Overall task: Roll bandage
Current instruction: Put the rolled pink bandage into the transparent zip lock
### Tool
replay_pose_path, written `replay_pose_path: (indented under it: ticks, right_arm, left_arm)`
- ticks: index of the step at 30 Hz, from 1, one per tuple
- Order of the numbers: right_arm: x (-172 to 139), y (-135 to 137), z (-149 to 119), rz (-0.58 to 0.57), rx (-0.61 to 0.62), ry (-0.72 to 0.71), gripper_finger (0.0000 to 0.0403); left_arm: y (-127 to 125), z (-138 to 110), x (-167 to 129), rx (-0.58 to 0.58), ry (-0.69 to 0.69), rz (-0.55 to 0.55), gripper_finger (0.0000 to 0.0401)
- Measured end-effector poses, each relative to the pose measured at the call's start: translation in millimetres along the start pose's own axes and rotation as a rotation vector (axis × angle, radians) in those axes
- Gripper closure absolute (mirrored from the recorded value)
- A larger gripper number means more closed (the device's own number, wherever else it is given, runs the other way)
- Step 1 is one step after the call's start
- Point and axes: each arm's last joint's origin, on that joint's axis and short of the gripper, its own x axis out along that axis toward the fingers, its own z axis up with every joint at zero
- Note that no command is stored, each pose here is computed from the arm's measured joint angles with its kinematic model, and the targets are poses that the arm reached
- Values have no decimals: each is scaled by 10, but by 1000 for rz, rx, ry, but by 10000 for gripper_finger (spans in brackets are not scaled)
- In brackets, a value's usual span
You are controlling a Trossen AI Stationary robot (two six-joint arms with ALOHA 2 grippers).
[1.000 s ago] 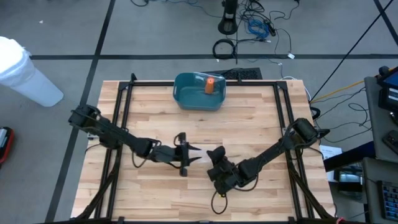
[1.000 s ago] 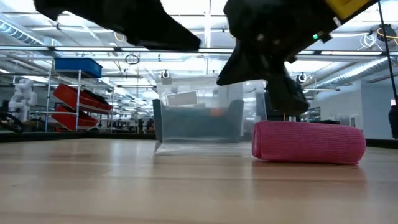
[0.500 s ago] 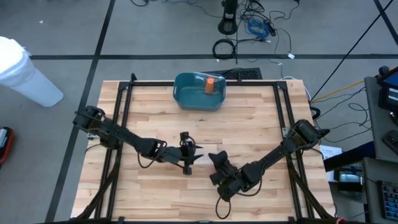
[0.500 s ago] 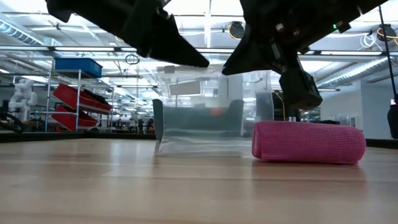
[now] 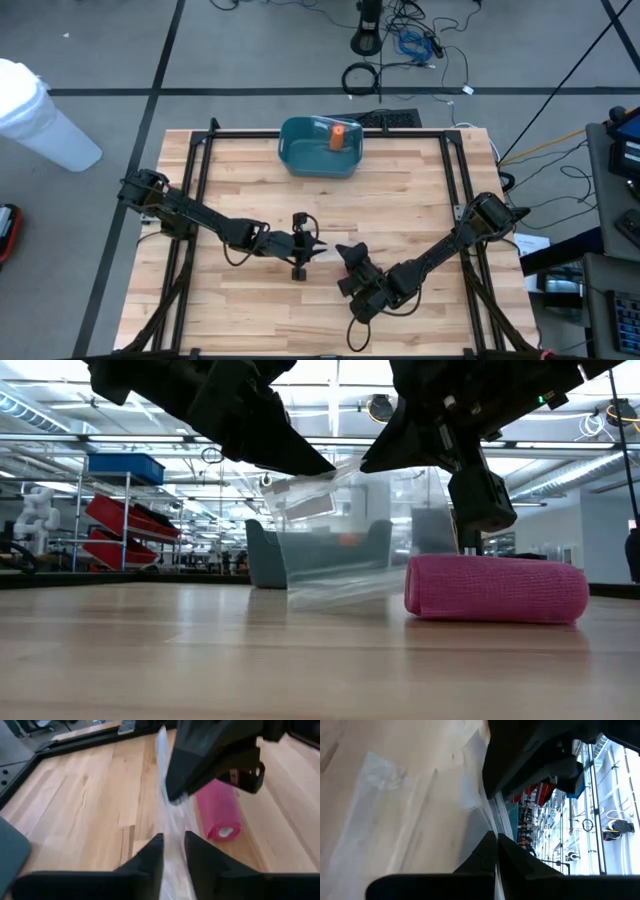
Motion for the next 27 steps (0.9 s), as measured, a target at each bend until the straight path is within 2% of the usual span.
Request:
replay_pose_path:
  ticks: [5,9,16,22,27]
  right_arm:
    - [0,1,1,-1,-4,0,403]
    - [1,1,2,0,-14,-1,403]
    - [1,8,8,31,-7,-20,403]
    - [76,22,2,161,125,-60,403]
    - [257,7,-123,185,292,42,403]
  left_arm:
    - [-2,-24,0,8,23,-3,391]
    - [6,-38,-1,13,38,28,394]
    - [-8,-35,-33,4,41,220,398]
    - [-99,43,-96,36,16,378,400]
    - [-258,185,-191,100,-16,483,400]
